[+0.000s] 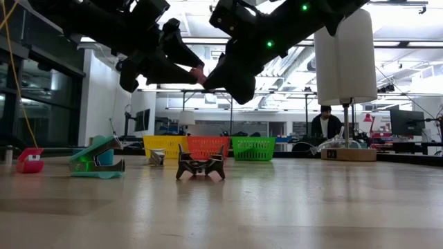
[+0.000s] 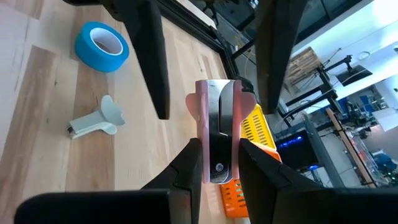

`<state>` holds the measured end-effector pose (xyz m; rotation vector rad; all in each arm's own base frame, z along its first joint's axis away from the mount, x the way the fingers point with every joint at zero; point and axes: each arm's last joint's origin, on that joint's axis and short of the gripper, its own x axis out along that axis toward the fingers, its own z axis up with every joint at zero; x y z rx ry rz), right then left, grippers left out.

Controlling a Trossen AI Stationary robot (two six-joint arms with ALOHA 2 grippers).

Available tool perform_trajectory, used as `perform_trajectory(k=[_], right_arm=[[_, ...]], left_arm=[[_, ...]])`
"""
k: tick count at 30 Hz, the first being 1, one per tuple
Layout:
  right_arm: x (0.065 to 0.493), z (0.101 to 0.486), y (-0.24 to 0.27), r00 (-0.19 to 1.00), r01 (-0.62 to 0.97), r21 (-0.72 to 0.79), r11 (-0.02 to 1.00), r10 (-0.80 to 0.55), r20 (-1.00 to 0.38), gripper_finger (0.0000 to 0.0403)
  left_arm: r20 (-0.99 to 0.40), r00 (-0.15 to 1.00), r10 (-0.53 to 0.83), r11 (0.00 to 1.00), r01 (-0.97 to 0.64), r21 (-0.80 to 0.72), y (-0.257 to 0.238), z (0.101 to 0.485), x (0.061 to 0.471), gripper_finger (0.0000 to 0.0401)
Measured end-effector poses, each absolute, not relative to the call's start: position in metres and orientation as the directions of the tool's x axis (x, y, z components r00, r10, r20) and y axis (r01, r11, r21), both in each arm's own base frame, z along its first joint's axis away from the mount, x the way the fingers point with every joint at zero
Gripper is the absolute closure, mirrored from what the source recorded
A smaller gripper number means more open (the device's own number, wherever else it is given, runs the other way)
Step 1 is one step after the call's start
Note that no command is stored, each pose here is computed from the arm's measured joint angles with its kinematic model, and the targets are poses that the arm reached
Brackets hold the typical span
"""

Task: Pick and place Stapler, Stapler remover, tape
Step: Put the pink staple remover into the yellow basket

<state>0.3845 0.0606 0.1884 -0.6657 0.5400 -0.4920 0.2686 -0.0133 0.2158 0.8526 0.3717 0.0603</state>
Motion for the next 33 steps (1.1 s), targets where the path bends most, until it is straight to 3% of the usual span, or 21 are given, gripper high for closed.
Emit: perform_trajectory(k=[17, 33], right_arm=[[0.3858, 0.1915, 0.0613, 0.763, 0.241, -0.717, 0.654, -0.584, -0.276, 0.0331], [0.3858, 0.1911, 0.0618, 0.765, 0.249, -0.702, 0.668, -0.579, -0.28, 0.033]], left_arm=[[-0.291, 0.926, 0.242, 0.659, 0.063, 0.749, -0.0119, 0.2158, 0.2683, 0.0289], [-0.295, 0.925, 0.239, 0.656, 0.07, 0.751, -0.012, 0.2155, 0.2682, 0.03]])
